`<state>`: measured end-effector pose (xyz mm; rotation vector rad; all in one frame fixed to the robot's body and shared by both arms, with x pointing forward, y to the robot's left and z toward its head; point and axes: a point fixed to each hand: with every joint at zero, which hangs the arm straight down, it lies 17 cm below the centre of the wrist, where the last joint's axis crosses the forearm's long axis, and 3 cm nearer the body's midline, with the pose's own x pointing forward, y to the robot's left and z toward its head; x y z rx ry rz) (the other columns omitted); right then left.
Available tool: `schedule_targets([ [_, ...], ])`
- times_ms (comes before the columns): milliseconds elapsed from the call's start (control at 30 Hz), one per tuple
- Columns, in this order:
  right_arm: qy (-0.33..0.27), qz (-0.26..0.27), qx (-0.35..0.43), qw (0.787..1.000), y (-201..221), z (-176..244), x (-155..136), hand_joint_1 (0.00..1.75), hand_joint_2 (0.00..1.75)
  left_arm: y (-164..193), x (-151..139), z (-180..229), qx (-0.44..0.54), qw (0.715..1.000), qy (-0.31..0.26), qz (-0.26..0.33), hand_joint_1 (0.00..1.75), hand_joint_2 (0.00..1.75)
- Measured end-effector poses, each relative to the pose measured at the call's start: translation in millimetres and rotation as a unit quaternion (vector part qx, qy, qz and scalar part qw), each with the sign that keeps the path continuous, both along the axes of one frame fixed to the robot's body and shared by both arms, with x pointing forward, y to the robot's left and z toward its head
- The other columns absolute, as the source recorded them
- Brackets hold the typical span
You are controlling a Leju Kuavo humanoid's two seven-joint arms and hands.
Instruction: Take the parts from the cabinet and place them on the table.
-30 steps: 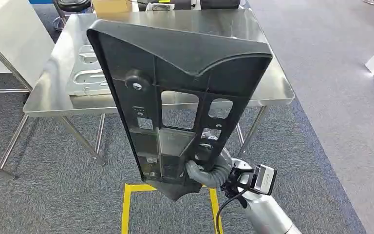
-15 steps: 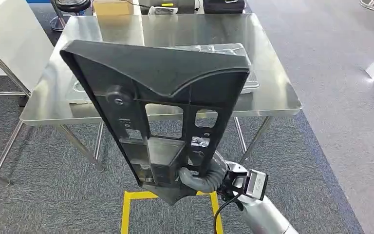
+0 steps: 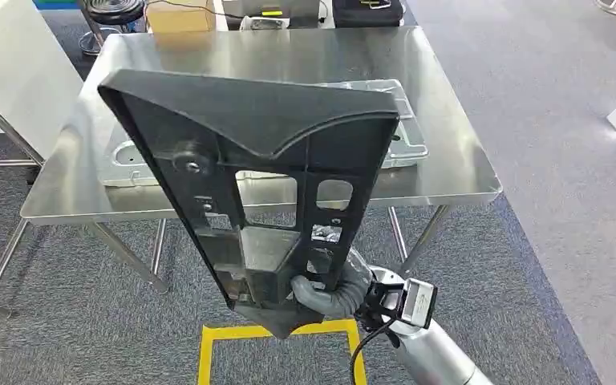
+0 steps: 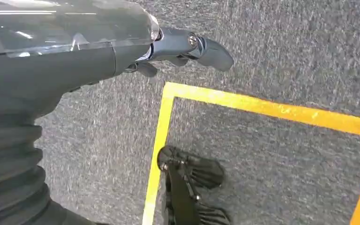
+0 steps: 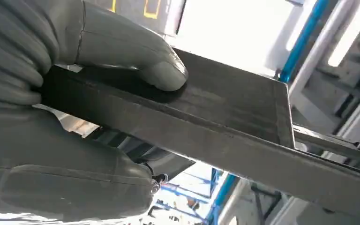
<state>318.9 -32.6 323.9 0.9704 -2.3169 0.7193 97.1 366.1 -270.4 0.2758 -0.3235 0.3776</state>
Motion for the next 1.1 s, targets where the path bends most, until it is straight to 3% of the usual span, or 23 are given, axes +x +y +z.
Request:
schedule_targets([
  [1100, -0.026, -0.05, 0.037, 0.998, -18, 22, -7, 1.75, 1.75, 14, 0, 2, 0.015, 1.0, -0.005, -0.024, 0.0, 1.75],
])
